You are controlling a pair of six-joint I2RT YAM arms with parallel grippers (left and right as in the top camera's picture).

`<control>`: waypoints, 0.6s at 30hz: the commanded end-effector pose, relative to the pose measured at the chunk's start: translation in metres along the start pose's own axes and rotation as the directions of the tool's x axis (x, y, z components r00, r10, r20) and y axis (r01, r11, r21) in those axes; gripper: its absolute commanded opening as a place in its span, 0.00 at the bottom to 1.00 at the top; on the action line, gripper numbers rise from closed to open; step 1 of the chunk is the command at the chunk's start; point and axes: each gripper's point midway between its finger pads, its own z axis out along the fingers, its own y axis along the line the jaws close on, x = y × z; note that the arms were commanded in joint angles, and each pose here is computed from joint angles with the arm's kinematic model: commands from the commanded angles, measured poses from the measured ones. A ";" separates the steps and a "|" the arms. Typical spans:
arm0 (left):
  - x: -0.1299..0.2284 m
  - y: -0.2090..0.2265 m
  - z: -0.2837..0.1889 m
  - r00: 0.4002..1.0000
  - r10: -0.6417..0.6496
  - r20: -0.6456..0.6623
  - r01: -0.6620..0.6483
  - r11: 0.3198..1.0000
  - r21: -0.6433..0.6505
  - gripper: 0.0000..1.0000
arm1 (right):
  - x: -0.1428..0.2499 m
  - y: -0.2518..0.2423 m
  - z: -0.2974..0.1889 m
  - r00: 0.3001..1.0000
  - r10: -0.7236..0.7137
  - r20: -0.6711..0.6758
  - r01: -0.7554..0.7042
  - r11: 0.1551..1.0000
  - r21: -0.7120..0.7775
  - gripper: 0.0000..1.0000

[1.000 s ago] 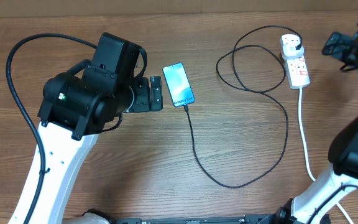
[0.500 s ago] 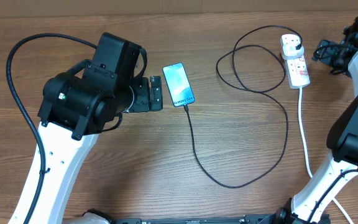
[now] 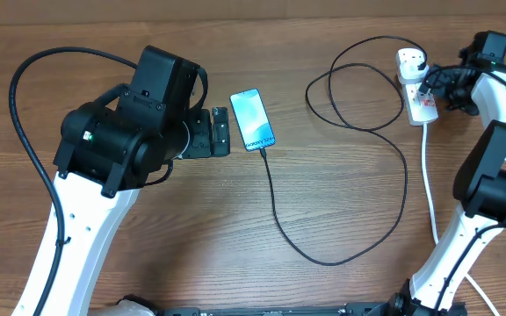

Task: Plug charger to phone and switch on socket
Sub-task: 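Move the right gripper over the white power strip's orange switch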

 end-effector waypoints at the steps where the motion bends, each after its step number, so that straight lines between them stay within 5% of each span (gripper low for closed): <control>1: 0.000 0.002 0.003 1.000 -0.002 0.001 0.002 1.000 -0.020 0.99 | -0.008 0.003 0.002 0.998 0.050 0.026 -0.050 0.999 -0.010 1.00; 18: 0.000 0.002 0.003 1.000 -0.002 0.001 0.002 1.000 -0.020 1.00 | -0.016 -0.020 0.002 0.963 0.265 0.052 -0.266 0.964 0.003 1.00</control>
